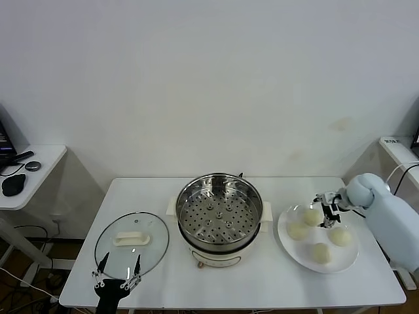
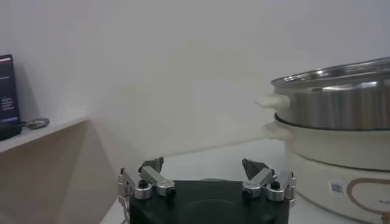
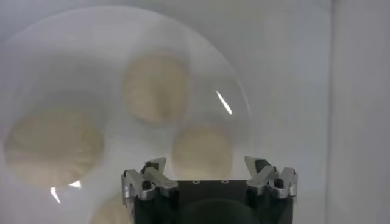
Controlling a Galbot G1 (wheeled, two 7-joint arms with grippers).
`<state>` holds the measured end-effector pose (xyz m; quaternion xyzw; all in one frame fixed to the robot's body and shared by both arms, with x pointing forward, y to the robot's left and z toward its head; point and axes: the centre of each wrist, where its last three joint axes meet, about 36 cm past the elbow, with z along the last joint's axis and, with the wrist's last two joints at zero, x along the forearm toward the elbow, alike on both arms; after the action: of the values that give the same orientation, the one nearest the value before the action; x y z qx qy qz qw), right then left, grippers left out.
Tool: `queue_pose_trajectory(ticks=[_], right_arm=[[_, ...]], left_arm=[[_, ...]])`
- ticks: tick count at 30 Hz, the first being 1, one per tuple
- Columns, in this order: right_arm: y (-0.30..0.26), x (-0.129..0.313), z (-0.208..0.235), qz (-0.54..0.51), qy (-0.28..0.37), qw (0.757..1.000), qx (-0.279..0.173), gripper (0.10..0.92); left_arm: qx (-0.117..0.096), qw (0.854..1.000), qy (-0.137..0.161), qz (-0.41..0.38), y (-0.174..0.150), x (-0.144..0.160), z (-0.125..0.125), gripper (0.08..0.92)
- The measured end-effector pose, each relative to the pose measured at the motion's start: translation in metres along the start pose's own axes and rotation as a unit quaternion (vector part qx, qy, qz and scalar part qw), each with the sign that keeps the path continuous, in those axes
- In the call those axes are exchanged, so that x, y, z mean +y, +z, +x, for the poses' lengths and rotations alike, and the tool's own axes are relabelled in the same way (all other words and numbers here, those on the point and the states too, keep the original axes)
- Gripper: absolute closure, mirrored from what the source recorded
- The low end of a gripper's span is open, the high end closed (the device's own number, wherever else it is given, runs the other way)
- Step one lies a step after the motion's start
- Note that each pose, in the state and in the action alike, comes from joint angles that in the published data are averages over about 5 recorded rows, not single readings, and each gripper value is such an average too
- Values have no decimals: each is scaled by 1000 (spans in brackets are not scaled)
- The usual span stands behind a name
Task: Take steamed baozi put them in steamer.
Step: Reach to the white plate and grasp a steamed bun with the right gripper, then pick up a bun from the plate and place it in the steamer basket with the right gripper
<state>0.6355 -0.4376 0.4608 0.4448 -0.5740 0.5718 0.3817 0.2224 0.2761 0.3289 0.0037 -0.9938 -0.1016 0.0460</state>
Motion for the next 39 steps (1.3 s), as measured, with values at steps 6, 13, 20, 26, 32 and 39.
queue_pose_trajectory(ticks=[6,13,20,26,32,39], right_arm=[[-3,-6,-8,0,-3,1000,7,201],[-7,-9,-14,0,-7,1000,13,254],[-8,-6,-18,-2,-18,1000,19,367],[-8,-6,-15,-3,-18,1000,19,455],[-7,-9,-5,0,-16,1000,18,496],[-11,-23,36,12,5,1000,4,557]], left_arm=[[-1,1000,-1,-3,0,1,0,177],[0,1000,-1,-4,0,1,1,177],[0,1000,-3,-4,-1,2,1,177],[-1,1000,-2,-4,-2,2,2,177],[-2,1000,-2,-4,-2,2,2,177],[-5,1000,-2,-4,-4,3,1,177]])
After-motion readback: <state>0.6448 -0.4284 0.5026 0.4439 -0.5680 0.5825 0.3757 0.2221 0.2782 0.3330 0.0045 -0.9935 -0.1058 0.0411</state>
